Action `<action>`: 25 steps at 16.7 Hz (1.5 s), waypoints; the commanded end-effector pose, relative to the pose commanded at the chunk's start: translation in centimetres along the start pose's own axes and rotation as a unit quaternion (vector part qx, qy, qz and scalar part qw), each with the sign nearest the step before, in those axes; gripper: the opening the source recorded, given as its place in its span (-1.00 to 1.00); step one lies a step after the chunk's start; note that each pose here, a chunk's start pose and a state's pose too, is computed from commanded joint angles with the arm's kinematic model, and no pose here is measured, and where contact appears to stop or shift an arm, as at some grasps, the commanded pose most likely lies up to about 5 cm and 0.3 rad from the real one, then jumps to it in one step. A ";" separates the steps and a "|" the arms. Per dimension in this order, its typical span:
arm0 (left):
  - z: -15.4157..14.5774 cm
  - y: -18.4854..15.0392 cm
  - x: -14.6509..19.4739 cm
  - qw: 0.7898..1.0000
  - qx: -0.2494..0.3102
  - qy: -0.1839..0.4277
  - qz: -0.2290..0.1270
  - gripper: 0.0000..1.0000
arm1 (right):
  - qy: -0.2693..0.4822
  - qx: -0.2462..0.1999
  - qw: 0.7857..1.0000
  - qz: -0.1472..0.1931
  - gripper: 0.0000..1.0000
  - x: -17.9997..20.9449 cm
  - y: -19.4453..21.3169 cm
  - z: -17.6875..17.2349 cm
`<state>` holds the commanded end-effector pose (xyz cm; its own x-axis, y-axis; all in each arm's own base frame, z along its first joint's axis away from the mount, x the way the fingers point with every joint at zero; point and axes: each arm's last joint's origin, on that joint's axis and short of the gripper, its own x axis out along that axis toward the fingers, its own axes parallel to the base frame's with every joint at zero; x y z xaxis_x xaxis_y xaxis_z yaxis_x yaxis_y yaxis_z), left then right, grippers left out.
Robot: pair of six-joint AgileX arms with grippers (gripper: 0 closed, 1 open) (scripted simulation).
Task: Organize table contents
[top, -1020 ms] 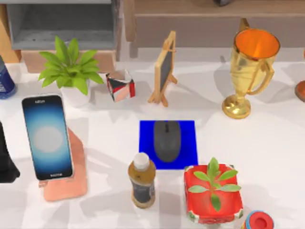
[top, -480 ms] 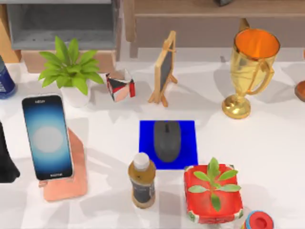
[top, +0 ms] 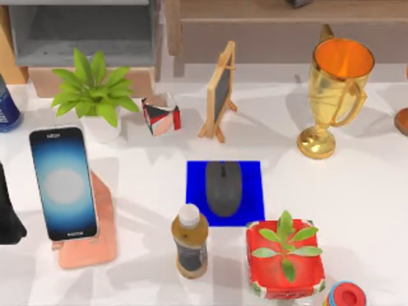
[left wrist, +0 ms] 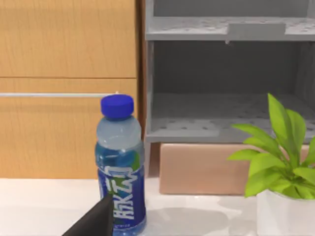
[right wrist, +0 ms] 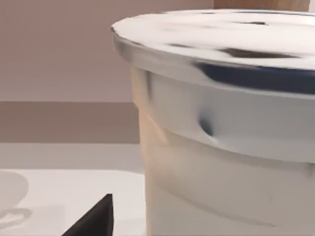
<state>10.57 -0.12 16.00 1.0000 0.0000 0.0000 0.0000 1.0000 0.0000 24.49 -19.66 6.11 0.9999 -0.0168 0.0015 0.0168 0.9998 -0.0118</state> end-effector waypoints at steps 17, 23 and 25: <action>0.0 0.0 0.0 1.000 0.000 0.000 0.000 1.00 | 0.000 0.000 1.000 0.000 -0.36 2.6 0.0 0.0; 0.0 0.0 0.0 1.000 0.000 0.000 0.000 1.00 | 0.000 0.000 1.000 0.000 -1.00 2.6 0.0 0.0; 0.0 0.0 0.0 1.000 0.000 0.000 0.000 1.00 | 0.000 0.000 1.000 0.000 -1.00 2.6 0.0 0.0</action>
<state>10.57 -0.12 16.00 1.0000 0.0000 0.0000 0.0000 1.0000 0.0000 27.07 -19.71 6.07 0.9999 -0.0161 0.0018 0.0161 0.9998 -0.0118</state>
